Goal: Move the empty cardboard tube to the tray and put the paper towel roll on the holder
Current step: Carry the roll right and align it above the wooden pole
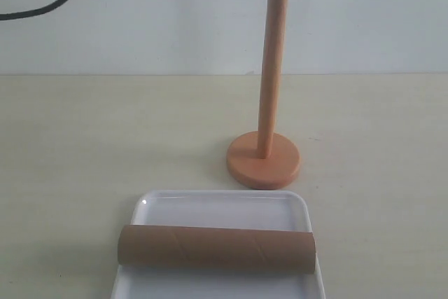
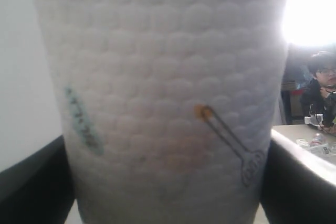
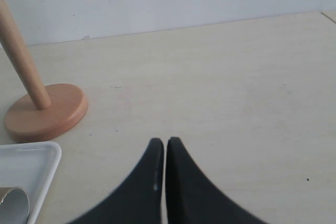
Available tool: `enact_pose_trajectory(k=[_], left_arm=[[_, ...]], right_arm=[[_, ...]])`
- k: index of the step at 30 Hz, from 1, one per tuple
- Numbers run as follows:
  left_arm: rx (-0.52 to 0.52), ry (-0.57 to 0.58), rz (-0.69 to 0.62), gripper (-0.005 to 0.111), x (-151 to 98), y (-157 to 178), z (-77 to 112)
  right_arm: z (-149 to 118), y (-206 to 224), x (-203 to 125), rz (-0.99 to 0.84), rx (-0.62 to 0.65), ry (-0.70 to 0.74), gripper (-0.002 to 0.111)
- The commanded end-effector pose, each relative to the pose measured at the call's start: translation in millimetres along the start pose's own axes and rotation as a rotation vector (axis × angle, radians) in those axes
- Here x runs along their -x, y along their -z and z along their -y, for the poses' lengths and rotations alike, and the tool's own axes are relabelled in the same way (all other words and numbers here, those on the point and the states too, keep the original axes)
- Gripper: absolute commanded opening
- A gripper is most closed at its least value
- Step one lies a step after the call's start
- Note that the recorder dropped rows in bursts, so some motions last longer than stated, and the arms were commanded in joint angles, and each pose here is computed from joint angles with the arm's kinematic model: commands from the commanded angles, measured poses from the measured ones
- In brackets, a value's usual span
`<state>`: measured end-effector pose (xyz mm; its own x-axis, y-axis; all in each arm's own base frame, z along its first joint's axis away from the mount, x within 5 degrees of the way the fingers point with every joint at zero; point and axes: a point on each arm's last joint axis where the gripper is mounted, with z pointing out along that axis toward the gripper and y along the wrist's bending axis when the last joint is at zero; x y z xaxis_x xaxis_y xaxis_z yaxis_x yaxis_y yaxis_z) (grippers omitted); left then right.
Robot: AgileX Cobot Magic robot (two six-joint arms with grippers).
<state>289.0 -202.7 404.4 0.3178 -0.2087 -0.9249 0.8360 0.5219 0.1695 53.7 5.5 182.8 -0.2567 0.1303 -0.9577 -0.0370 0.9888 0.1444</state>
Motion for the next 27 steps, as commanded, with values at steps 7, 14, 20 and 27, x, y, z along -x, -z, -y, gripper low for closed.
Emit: enact_pose_trajectory(k=[7,14,20,27], left_arm=[[0.031,-0.013,0.017,0.004,-3,-25,-9.0],[0.037,-0.010,0.004,0.004,-11,-31,-13.2],[0.029,-0.007,-0.024,0.004,-23,-33,-14.2],[0.026,0.034,-0.069,0.004,-47,-37,-16.7]], right_arm=[[0,0,0,0.008,-0.004,0.006,0.001],[0,0,0,0.008,-0.004,0.006,0.001],[0,0,0,0.008,-0.004,0.006,0.001],[0,0,0,0.008,-0.004,0.006,0.001]])
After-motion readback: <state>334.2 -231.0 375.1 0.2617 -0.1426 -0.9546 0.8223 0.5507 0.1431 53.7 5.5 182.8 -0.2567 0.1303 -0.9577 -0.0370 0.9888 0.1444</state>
